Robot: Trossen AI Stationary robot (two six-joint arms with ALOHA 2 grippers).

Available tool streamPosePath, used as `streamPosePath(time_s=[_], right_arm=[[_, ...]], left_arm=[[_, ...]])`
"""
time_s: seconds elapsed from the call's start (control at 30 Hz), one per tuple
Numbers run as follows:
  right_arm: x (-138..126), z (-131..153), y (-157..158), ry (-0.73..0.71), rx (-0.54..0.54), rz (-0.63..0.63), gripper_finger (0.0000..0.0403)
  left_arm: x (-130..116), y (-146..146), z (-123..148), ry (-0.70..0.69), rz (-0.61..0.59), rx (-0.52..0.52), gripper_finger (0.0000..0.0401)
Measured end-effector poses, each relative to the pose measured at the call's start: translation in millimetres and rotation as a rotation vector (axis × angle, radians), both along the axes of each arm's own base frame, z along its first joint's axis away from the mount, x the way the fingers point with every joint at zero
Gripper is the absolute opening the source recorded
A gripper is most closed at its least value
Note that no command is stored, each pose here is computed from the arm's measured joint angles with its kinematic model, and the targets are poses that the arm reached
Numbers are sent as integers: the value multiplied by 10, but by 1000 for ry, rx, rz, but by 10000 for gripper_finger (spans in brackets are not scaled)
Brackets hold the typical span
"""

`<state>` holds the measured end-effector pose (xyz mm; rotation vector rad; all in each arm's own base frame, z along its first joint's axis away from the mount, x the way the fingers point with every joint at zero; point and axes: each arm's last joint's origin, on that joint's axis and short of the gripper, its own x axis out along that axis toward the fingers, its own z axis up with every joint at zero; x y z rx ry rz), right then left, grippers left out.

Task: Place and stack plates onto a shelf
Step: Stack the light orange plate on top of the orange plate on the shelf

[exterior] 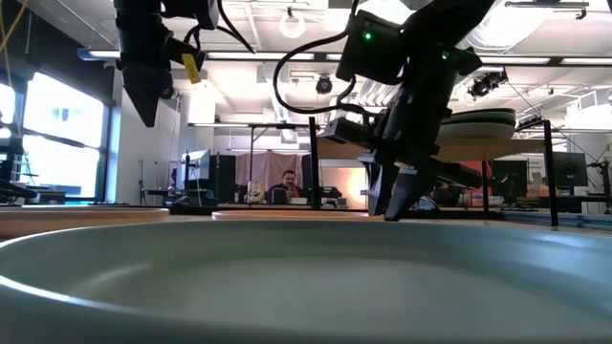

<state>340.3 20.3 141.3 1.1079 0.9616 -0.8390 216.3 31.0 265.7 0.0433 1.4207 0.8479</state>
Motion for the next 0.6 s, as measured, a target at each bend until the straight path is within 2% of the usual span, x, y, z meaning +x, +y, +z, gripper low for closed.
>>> streamPosePath(time_s=[0.1, 0.17, 0.37, 0.6], right_arm=[[0, 0, -1, 0, -4, -2, 18], [0, 0, -1, 0, -4, -2, 5], [-6, 18, 5, -1, 17, 6, 2], [-50, 251, 4, -66, 24, 28, 1]], left_arm=[[0, 0, 0, 0, 0, 0, 135], [1, 0, 0, -1, 0, 0, 135], [1, 0, 0, -1, 0, 0, 135], [1, 0, -1, 0, -1, -1, 135]])
